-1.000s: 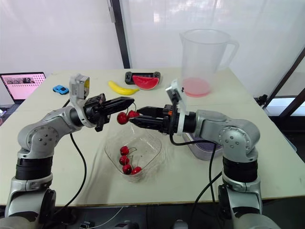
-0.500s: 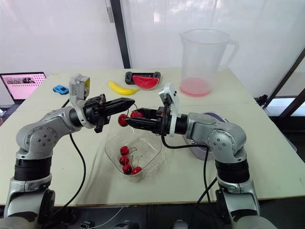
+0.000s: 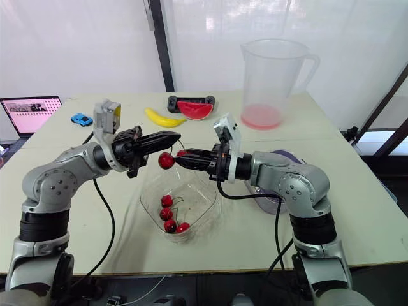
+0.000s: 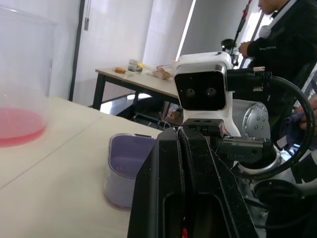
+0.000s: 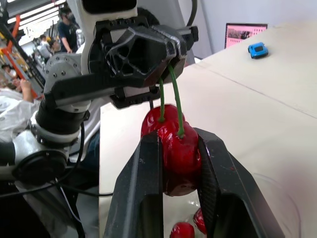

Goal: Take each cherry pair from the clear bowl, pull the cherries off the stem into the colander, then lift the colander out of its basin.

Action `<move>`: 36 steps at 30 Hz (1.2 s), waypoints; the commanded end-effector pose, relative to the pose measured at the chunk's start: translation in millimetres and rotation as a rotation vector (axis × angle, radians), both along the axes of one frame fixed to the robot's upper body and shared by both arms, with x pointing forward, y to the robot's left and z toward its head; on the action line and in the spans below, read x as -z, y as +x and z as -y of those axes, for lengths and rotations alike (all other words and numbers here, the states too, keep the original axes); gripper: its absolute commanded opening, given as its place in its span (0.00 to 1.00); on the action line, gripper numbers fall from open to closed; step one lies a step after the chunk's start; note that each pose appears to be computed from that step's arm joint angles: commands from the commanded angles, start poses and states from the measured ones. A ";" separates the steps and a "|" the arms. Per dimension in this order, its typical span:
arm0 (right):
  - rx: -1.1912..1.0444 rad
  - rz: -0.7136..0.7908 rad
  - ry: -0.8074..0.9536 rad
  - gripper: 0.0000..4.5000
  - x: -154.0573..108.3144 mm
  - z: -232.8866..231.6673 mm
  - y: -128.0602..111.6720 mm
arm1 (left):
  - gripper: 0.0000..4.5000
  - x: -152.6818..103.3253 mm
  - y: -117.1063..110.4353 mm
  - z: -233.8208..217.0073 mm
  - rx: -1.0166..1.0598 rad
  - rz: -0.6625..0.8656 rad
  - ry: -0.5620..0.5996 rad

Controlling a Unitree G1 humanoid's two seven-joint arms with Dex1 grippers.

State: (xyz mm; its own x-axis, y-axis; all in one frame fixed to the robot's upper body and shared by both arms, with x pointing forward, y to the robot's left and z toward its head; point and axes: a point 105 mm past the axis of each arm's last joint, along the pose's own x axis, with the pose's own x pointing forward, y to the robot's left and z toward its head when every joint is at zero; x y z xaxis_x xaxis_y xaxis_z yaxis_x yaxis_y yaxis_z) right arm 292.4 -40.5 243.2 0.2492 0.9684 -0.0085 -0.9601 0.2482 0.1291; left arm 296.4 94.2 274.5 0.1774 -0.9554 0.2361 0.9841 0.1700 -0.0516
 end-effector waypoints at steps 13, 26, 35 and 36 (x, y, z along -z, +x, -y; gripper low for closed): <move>-0.025 0.012 -0.176 0.14 17.1 24.5 -18.4 | 0.00 -11.2 -1.9 -0.4 0.012 0.063 -0.030; 0.199 0.109 -0.367 0.14 -31.3 115.7 -22.8 | 0.00 -9.3 -4.1 -16.6 -0.023 0.074 0.025; 0.360 0.193 -0.906 0.14 11.5 203.4 32.8 | 0.00 -0.9 -11.3 -17.2 -0.033 0.077 0.052; 0.347 0.194 -0.921 0.14 15.4 204.2 38.9 | 0.00 0.0 -12.0 -16.7 -0.033 0.077 0.054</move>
State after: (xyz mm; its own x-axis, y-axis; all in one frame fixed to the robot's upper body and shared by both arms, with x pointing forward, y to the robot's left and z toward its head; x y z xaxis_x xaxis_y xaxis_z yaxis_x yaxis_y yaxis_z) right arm 324.8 -245.1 221.7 0.5898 0.4901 -0.6419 -0.7924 0.5045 -0.3429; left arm 290.6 111.9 265.4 0.2066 -0.9609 0.1844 0.9783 0.2057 -0.0239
